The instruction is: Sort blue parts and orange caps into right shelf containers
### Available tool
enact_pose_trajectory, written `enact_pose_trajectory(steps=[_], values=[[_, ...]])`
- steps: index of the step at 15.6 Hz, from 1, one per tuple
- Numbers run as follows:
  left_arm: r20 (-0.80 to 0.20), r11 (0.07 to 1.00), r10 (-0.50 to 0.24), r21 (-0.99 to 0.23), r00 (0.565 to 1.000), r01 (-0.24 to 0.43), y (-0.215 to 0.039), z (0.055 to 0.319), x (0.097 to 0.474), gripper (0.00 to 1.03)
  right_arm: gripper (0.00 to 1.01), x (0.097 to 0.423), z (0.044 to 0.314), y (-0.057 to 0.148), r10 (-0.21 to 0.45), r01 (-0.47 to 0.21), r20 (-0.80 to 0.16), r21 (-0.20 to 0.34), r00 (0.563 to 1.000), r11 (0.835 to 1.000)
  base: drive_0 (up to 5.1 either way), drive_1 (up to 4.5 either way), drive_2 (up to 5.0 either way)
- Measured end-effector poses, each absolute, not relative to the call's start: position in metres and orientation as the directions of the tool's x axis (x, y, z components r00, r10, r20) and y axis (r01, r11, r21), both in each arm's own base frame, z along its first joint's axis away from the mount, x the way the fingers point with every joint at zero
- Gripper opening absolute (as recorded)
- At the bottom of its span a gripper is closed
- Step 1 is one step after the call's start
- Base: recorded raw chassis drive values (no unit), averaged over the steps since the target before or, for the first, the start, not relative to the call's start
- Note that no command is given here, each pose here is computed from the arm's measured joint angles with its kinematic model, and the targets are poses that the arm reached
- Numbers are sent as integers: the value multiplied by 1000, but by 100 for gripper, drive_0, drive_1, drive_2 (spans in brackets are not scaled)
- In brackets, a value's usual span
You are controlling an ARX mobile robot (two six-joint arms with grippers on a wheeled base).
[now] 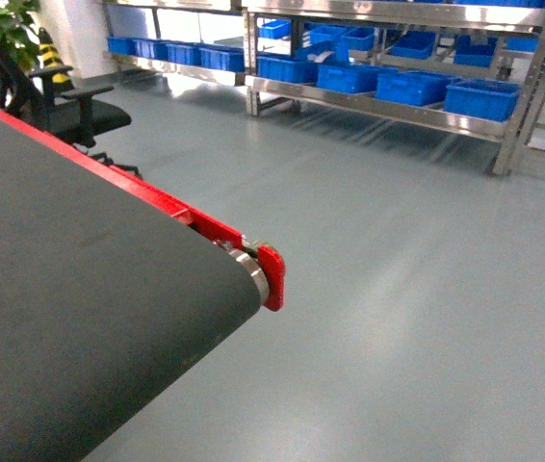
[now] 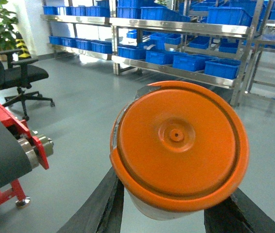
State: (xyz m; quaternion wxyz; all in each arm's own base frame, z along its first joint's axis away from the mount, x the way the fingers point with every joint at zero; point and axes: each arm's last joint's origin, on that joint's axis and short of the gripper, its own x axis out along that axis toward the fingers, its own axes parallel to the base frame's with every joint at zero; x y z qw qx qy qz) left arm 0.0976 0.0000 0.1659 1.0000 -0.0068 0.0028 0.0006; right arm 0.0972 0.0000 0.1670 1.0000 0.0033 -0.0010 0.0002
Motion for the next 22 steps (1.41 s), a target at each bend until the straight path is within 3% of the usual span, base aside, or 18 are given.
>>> enact_pose_trajectory(steps=[22], values=[[-6,1000,0,-14,1000,0,0,166,98,42,40,97,167,0,0,0,2,7,1000,1000,-163,-163,-163]])
